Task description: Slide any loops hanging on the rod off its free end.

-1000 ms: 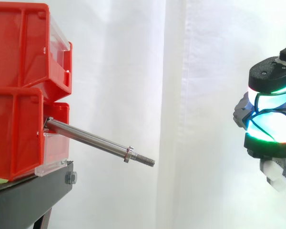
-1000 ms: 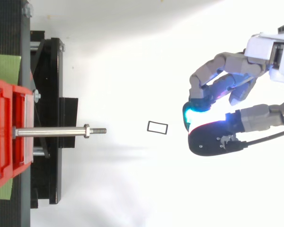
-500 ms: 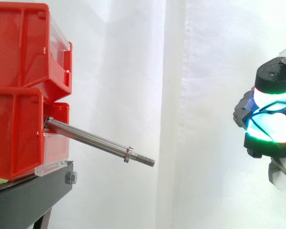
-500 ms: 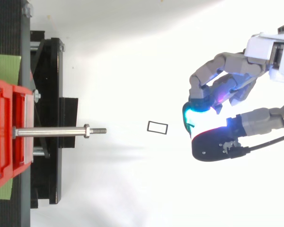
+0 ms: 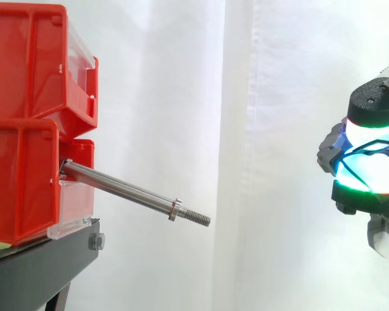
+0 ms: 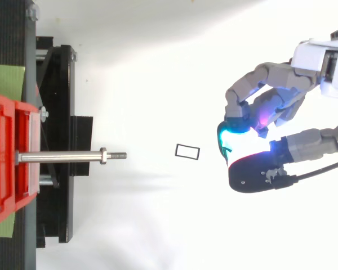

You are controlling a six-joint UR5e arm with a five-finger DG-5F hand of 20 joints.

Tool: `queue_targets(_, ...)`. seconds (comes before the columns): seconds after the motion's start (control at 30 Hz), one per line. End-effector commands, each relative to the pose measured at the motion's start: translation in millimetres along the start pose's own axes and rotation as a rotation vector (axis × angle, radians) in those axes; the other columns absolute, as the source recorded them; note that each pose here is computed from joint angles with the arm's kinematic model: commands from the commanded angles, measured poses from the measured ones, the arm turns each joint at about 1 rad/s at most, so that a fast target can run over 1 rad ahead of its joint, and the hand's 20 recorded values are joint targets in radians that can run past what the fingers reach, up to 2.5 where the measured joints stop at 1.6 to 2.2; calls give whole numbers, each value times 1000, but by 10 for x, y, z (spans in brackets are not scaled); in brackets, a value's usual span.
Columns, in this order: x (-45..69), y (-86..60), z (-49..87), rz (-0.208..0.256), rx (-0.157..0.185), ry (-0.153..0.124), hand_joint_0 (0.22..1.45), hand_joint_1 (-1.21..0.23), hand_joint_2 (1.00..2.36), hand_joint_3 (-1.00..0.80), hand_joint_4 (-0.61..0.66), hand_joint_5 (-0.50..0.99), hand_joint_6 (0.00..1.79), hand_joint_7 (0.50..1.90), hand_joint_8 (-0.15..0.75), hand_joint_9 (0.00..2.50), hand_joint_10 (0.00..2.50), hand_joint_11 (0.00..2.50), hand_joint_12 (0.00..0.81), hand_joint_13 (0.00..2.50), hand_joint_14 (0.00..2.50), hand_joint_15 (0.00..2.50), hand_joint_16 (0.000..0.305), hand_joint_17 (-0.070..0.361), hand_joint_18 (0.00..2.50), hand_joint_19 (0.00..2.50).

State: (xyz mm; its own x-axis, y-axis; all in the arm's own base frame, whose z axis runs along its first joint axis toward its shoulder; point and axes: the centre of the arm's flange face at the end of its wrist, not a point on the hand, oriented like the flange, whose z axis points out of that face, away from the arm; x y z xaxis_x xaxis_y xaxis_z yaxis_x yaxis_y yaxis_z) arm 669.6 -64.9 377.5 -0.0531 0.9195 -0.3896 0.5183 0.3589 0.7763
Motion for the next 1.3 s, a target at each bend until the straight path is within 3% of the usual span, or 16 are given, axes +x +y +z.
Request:
queue_targets(0.0, 0, 0, 0, 8, 0, 0, 659, -808, 1014, -319, 4, -124, 908, 1005, 270, 961, 25, 615, 334, 728, 16, 366, 44, 99, 845, 489)
queue_targets(0.23, 0, 0, 0, 40, 0, 0, 705, -859, 1006, -425, -44, -129, 915, 1016, 265, 965, 25, 642, 324, 735, 15, 368, 43, 97, 850, 477)
queue_targets(0.47, 10, 3, -2, 62, 1, 2, 708, -865, 1007, -422, -53, -128, 923, 1000, 262, 994, 24, 663, 320, 751, 16, 372, 42, 95, 854, 486)
queue_targets(0.97, 17, 5, -4, 68, 2, 2, 591, -694, 1008, -401, 41, -102, 904, 1042, 271, 1103, 24, 664, 334, 787, 17, 407, 46, 103, 874, 548)
queue_targets(1.07, 27, 9, -5, 69, 2, 3, 589, -596, 1008, -397, 54, -93, 890, 1073, 279, 1144, 27, 675, 335, 791, 16, 417, 46, 104, 879, 557)
queue_targets(1.27, 27, 9, -5, 72, 2, 3, 593, -703, 1016, -281, 46, -83, 888, 1111, 287, 1175, 26, 703, 338, 812, 16, 418, 46, 102, 903, 537)
